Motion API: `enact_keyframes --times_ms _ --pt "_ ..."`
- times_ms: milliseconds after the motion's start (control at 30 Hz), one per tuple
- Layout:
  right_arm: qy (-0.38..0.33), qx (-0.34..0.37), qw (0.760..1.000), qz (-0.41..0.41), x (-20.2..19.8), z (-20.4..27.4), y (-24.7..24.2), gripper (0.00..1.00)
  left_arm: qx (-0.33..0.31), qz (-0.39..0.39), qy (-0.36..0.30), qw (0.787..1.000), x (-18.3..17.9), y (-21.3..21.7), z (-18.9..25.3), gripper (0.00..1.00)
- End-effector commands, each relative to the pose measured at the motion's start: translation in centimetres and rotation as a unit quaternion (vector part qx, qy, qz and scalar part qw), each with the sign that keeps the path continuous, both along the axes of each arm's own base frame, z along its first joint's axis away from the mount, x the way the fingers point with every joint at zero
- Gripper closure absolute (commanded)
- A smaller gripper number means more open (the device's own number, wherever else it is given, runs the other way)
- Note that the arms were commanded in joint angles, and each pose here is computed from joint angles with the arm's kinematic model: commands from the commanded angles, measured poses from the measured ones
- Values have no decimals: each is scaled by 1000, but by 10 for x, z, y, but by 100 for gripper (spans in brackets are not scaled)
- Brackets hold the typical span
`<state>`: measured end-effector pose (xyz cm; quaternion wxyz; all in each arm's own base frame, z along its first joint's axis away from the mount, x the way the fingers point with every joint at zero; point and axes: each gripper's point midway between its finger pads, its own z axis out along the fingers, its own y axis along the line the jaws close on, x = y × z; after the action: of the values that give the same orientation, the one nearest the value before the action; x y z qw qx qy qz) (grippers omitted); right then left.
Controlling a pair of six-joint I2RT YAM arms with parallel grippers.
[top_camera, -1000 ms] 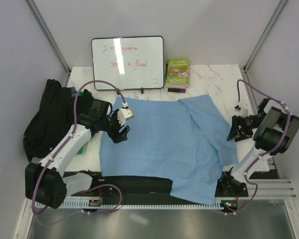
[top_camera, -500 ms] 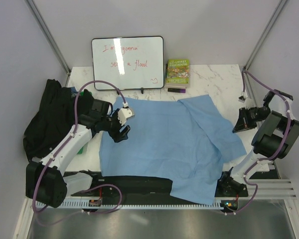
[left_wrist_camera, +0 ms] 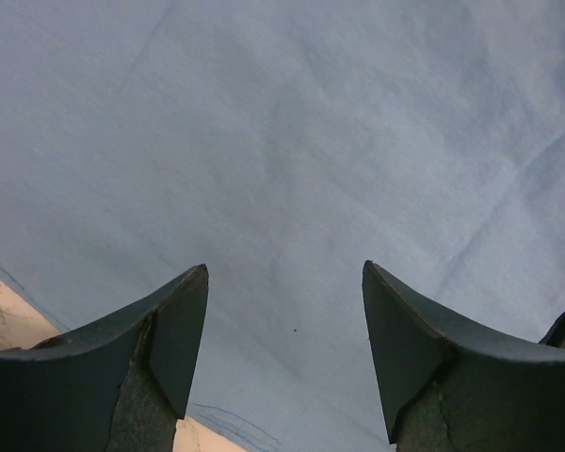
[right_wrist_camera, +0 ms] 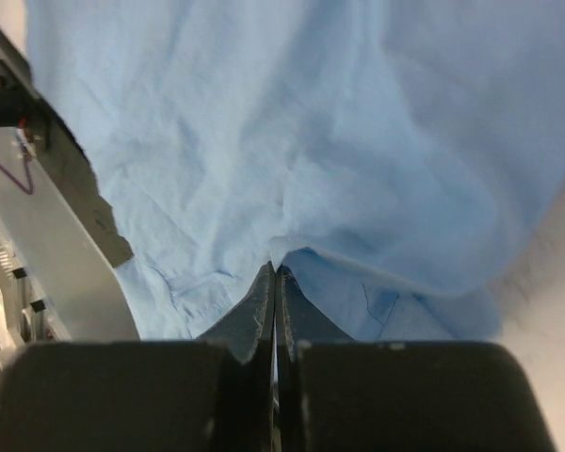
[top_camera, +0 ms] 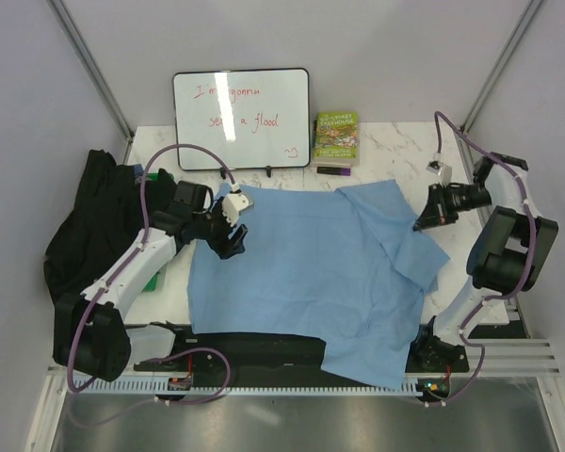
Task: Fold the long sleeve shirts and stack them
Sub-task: Fold the shirt
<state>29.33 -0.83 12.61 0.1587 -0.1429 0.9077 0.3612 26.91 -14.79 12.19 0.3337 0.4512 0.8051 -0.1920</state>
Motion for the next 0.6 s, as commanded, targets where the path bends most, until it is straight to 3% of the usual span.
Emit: enact_keyframes --times_ms 0,67,167,200,267,567 --pt "-8 109 994 15 21 40 56 100 -55 30 -34 997 36 -16 32 27" --pt "-33 118 992 0 41 51 60 100 -37 32 -43 998 56 -15 22 28" --pt "-72 121 990 -9 62 69 60 100 -31 39 -97 994 107 -11 45 29" --pt "-85 122 989 -13 69 81 59 100 -22 41 -77 996 123 -7 27 32" --pt "-108 132 985 -16 77 97 60 100 -12 21 -107 994 155 -8 42 36" --pt "-209 167 963 -39 95 178 68 100 66 -77 -173 980 227 -6 10 46"
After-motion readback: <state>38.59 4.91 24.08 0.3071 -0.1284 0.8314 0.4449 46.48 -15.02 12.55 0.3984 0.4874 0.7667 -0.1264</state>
